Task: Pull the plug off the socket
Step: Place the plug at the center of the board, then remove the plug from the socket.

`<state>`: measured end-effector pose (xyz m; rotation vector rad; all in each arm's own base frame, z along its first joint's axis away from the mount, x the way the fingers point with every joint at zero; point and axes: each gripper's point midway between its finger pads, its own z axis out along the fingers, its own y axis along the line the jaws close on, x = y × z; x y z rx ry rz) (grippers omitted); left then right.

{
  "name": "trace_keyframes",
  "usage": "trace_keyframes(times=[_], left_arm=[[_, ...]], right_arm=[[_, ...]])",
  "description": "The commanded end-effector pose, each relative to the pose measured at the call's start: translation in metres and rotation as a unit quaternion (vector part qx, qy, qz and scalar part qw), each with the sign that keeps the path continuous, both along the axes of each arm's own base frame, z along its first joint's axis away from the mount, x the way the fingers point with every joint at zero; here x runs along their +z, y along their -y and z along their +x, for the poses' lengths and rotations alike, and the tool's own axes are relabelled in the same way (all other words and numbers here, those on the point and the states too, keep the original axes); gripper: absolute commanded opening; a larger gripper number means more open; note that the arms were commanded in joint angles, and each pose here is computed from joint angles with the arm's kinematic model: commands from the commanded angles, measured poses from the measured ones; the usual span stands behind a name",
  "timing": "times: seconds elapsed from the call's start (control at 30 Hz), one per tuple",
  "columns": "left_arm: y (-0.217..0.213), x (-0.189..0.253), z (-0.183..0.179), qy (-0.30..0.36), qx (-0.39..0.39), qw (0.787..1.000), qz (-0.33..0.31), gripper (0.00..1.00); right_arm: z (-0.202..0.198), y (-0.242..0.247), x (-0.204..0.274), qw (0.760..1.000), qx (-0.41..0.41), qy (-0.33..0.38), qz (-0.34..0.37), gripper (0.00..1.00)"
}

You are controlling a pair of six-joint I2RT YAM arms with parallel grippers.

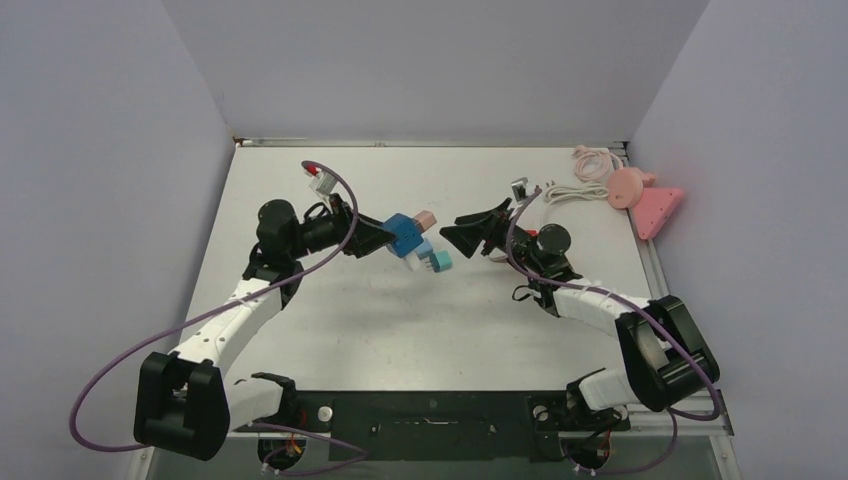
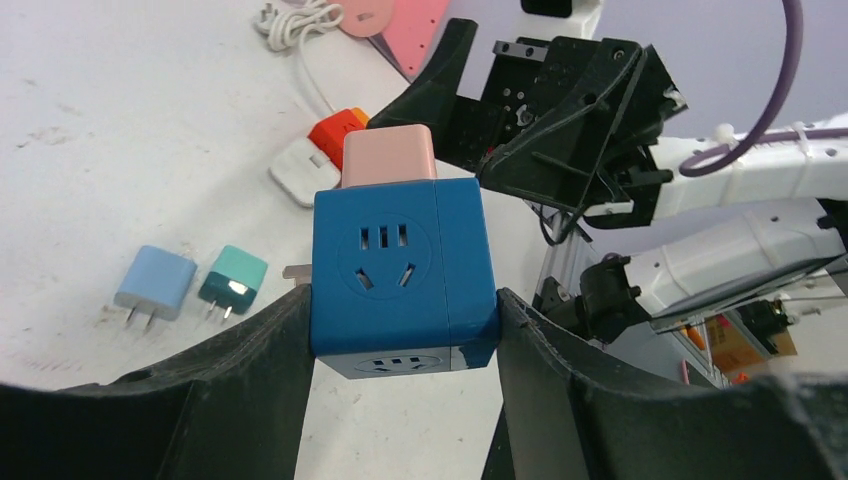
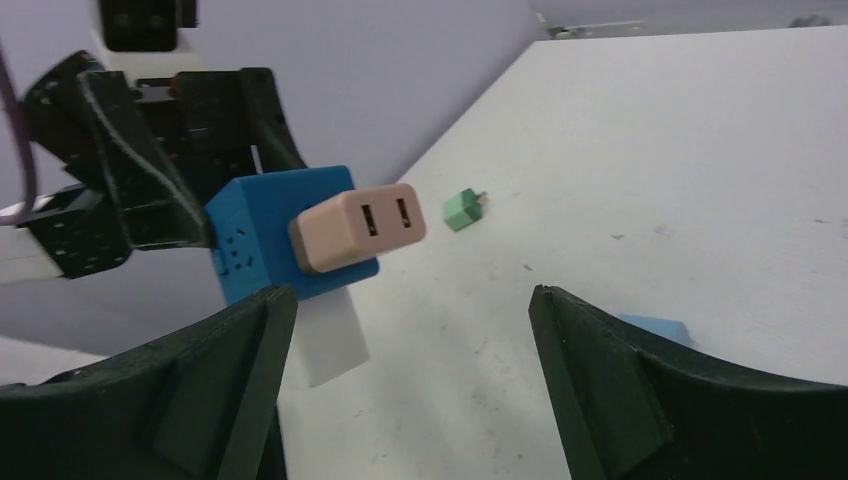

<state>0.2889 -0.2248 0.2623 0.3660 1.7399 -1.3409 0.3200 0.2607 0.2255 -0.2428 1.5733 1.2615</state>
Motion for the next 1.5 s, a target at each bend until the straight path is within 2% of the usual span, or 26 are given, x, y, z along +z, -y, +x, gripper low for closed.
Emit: trace_keyframes(times=[0.0, 0.17, 0.43, 0.67, 1.13, 1.2, 1.3, 1.33, 1.37, 1.4, 1.43, 1.47], left_arm=[[0.009, 0.044, -0.019, 0.093, -0.045, 0.994, -0.033, 0.0], [0.019, 0.045, -0.031, 0.103, -0.073, 0.991, -0.032, 0.0], [0.029, 0.053, -0.051, 0.123, -0.104, 0.986, -0.042, 0.0], [0.033, 0.056, -0.058, 0.121, -0.122, 0.984, -0.055, 0.0], [0.034, 0.057, -0.061, 0.123, -0.125, 0.982, -0.063, 0.0], [0.034, 0.057, -0.06, 0.122, -0.124, 0.983, -0.063, 0.0], [0.035, 0.055, -0.057, 0.116, -0.118, 0.984, -0.063, 0.0], [0.035, 0.054, -0.055, 0.112, -0.115, 0.985, -0.063, 0.05], [0.035, 0.053, -0.052, 0.108, -0.109, 0.986, -0.059, 0.17], [0.035, 0.051, -0.05, 0.104, -0.105, 0.988, -0.055, 0.34], [0.035, 0.048, -0.046, 0.097, -0.098, 0.989, -0.049, 0.54], [0.034, 0.046, -0.044, 0.093, -0.093, 0.99, -0.044, 0.7]], right_arm=[[-0.037, -0.008, 0.058, 0.989, 0.116, 0.063, 0.072, 0.91], [-0.051, -0.012, 0.076, 0.977, 0.172, 0.07, 0.104, 0.94], [-0.042, -0.015, 0.066, 0.98, 0.167, 0.053, 0.096, 0.96], [-0.058, -0.026, 0.072, 0.972, 0.207, 0.067, 0.094, 0.98], [-0.08, -0.03, 0.08, 0.957, 0.26, 0.064, 0.109, 0.56], [-0.079, -0.03, 0.079, 0.958, 0.258, 0.062, 0.11, 0.46], [-0.075, -0.029, 0.079, 0.961, 0.245, 0.064, 0.111, 0.24], [-0.073, -0.028, 0.078, 0.963, 0.238, 0.064, 0.109, 0.18], [-0.069, -0.027, 0.076, 0.966, 0.228, 0.062, 0.107, 0.11], [-0.065, -0.027, 0.074, 0.969, 0.217, 0.06, 0.103, 0.06], [-0.062, -0.026, 0.072, 0.972, 0.205, 0.059, 0.097, 0.05], [-0.058, -0.025, 0.069, 0.976, 0.191, 0.059, 0.089, 0.05]])
